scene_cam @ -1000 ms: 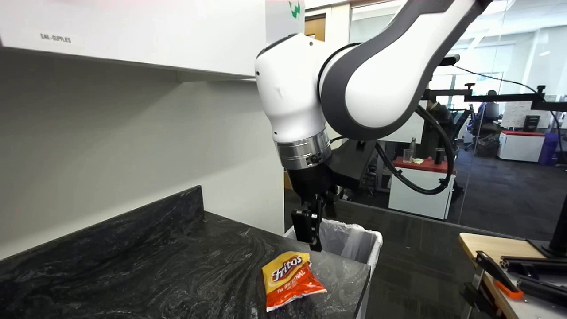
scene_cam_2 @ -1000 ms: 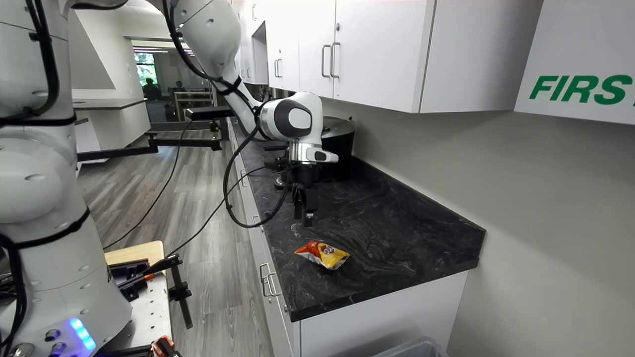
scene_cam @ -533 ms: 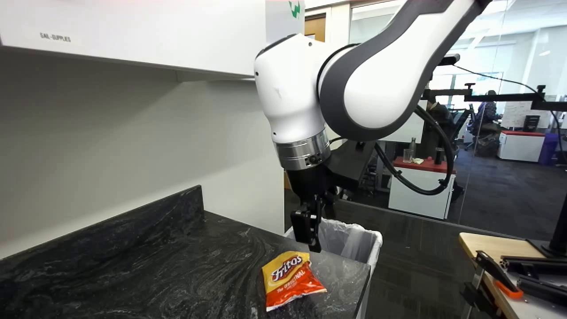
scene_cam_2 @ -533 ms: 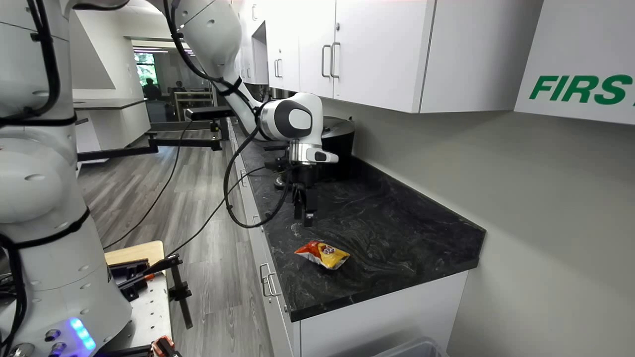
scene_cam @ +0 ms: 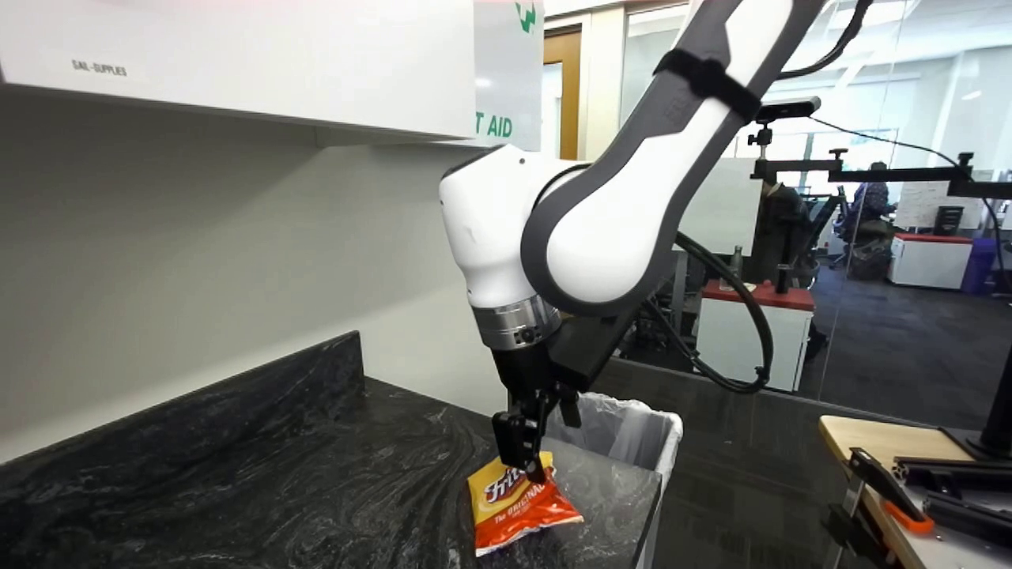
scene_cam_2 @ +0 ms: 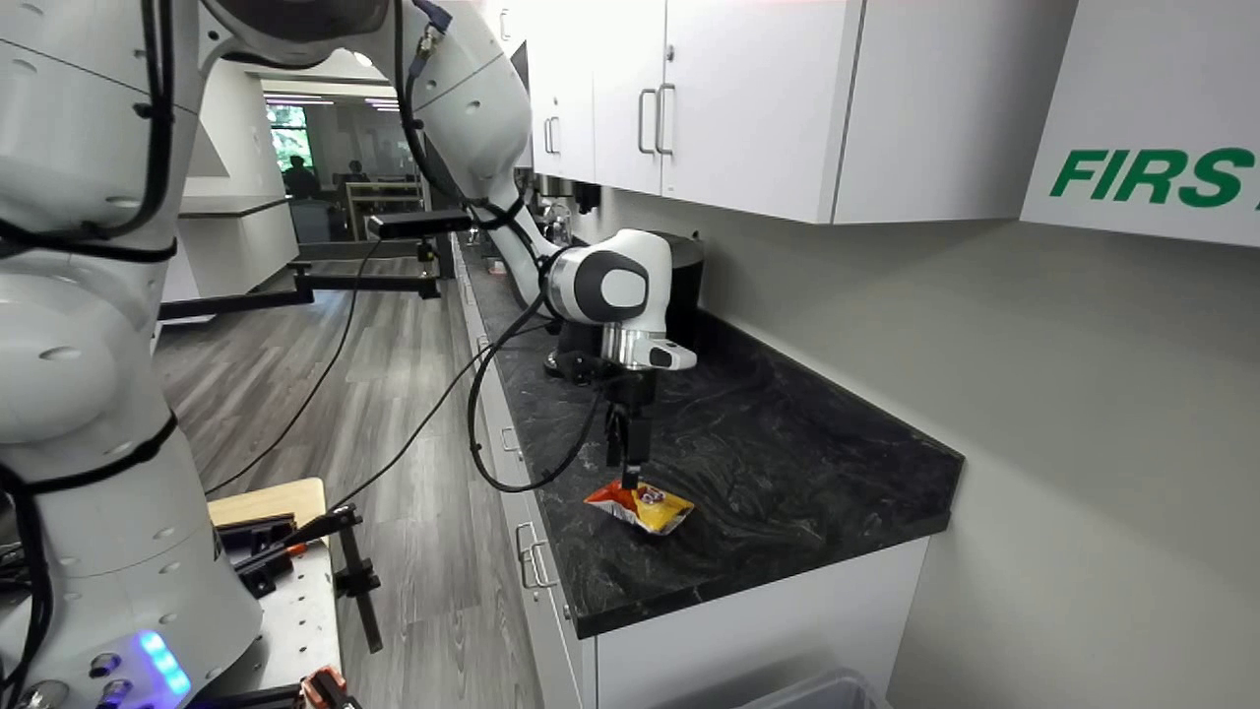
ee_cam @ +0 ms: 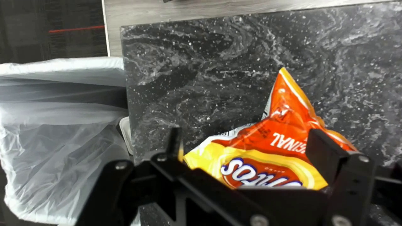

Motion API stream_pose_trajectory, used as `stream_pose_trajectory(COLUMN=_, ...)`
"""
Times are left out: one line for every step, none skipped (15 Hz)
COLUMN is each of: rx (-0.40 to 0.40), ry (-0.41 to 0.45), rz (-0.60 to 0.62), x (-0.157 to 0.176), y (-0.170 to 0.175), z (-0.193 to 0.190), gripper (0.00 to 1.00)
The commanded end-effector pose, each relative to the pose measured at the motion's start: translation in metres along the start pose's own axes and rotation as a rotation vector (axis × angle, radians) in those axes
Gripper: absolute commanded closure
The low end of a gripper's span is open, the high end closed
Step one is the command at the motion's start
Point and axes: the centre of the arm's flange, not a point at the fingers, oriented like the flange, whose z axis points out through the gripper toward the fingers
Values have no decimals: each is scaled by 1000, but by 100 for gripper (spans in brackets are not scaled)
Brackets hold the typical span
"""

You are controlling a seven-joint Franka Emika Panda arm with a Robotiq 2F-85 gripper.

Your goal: Throw the Fritos packet in the bin

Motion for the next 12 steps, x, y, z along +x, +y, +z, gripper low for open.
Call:
stream_pose_trajectory(rx=59, ry=-57, rz=64, x=15, y=6, z=32, gripper=0)
stream_pose_trajectory(rx=72, ry=-81, rz=78, x=15, y=8, z=41, gripper=0)
stream_pose_trajectory(rx=84, ry=-102, rz=93, x=14, y=7, z=49, gripper=0)
stream_pose_trajectory(rx=96, ry=-117, rz=100, x=14, y=8, z=56, gripper=0)
stream_pose_trajectory(rx=108, ry=-128, rz=108, x=14, y=6, z=61, gripper=0)
stream_pose_trajectory(rx=126, ry=-134, rz=117, x=8, y=12, z=60, gripper=0)
stream_pose_trajectory(rx=146, ry=-136, rz=122, x=8, y=12, z=61, gripper=0)
stream_pose_trajectory(rx=164, ry=-131, rz=125, x=8, y=12, z=60, gripper=0)
stream_pose_trajectory(rx=179, ry=-124, rz=127, x=10, y=12, z=57, gripper=0)
stream_pose_trajectory(rx=194, ry=-117, rz=130, x=12, y=12, z=53, gripper=0)
stream_pose_trajectory(rx=207, ry=-111, rz=126, x=14, y=12, z=50, gripper=0)
stream_pose_trajectory(rx=227, ry=-102, rz=119, x=16, y=12, z=45, gripper=0)
